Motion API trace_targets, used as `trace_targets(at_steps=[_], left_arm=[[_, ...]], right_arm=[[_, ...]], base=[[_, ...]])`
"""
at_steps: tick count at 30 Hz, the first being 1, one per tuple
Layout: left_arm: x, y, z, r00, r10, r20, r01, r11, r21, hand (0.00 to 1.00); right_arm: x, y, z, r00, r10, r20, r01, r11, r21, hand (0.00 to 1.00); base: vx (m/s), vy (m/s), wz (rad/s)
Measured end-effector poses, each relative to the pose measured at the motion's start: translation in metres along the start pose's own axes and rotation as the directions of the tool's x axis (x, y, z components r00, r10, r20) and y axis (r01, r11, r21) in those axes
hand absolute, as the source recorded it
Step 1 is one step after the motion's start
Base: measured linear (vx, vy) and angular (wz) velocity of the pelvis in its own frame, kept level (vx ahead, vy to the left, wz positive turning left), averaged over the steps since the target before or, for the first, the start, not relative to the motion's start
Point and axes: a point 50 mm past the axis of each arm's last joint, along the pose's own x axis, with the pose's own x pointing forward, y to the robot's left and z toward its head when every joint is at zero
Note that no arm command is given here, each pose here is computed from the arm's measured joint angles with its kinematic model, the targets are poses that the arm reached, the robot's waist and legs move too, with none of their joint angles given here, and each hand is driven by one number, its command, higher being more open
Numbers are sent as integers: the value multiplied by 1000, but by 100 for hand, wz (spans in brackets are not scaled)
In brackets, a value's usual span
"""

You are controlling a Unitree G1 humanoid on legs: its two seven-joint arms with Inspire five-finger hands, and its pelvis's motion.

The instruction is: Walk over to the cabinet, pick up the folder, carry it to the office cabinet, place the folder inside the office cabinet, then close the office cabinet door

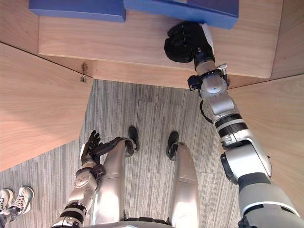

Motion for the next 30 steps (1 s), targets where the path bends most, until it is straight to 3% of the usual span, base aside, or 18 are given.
trace_targets(at_steps=[8, 19, 27, 30], left_arm=[[1, 5, -5, 999, 22, -30, -23, 1000, -14, 100], [7, 4, 2, 996, 86, -20, -87, 993, -83, 100], [8, -7, 14, 997, 63, 36, -59, 991, -117, 100], [9, -9, 15, 997, 59, 40, -54, 991, -121, 100]], right_arm=[[7, 21, -2, 996, -84, -12, 84, 959, 271, 0], [34, 33, 25, 970, -238, -54, 242, 915, 323, 0], [41, 19, 40, 959, -277, -66, 281, 885, 372, 0], [29, 10, 43, 954, -299, 0, 272, 870, 412, 0]], base=[[-25, -38, -4], [-70, -27, 3], [-96, -57, 8], [-14, -10, -1]])
